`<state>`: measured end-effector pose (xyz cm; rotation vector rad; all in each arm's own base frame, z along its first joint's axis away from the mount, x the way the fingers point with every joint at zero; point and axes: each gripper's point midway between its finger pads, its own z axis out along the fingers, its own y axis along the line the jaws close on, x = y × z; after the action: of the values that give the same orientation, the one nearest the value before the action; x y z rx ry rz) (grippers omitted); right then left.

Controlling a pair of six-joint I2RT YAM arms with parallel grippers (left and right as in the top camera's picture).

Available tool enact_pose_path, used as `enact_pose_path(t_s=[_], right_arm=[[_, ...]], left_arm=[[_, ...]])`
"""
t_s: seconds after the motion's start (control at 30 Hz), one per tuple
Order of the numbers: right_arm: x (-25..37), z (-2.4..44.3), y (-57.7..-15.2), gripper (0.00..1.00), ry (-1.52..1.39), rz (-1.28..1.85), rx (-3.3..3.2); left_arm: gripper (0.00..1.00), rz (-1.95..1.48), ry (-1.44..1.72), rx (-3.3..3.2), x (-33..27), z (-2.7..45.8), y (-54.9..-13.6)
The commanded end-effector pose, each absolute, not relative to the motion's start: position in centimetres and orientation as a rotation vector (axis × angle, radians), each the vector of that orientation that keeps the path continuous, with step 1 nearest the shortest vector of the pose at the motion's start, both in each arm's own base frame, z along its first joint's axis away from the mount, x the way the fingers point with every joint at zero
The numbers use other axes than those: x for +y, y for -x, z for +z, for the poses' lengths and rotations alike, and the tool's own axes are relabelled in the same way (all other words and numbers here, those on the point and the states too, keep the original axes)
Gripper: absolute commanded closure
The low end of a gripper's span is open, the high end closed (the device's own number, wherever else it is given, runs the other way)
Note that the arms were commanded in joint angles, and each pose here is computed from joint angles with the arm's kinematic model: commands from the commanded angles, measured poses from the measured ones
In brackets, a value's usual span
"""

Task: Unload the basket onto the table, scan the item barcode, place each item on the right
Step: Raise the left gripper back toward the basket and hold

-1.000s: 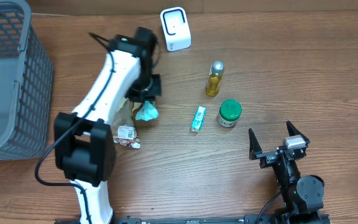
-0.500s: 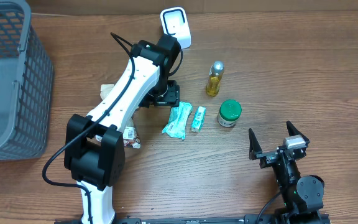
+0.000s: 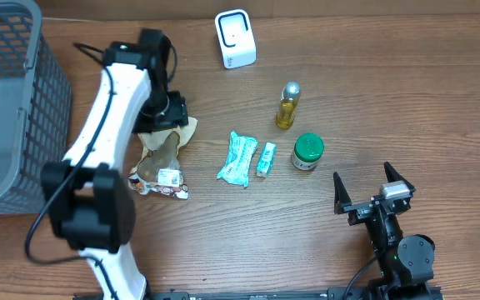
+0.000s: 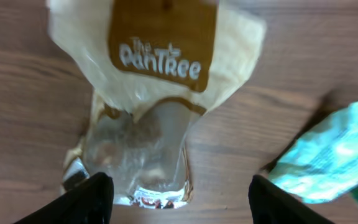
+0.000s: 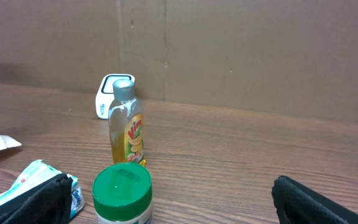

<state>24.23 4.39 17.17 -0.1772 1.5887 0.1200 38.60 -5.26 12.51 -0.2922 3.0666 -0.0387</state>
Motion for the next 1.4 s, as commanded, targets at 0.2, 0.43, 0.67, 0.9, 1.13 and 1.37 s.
enact_pose_path(t_s=[0.2, 0.43, 0.67, 0.9, 1.13, 1.37], right_arm=[[4.3, 17.0, -24.3, 0.00, 0.169, 0.116, 1.587], [4.3, 17.0, -24.3, 0.00, 0.169, 0.116, 1.587], [4.3, 17.0, -24.3, 0.00, 0.169, 0.116, 1.587], [4.3, 17.0, -24.3, 0.00, 0.169, 0.116, 1.587], [4.3, 17.0, -24.3, 0.00, 0.169, 0.116, 1.587], [4.3, 17.0, -24.3, 0.00, 0.169, 0.116, 1.587]], left_arm=[[0.11, -0.075, 0.542, 2.535, 5.0, 28.3, -36.9], [0.00, -0.062, 0.593, 2.555, 6.2, 27.6, -36.6], [0.00, -0.061, 0.592, 2.555, 6.2, 27.6, -36.6], [0.00, -0.062, 0.592, 2.555, 6.2, 27.6, -36.6], [0.00, -0.061, 0.592, 2.555, 6.2, 27.6, -36.6], [0.01, -0.061, 0.592, 2.555, 6.2, 27.6, -36.6]])
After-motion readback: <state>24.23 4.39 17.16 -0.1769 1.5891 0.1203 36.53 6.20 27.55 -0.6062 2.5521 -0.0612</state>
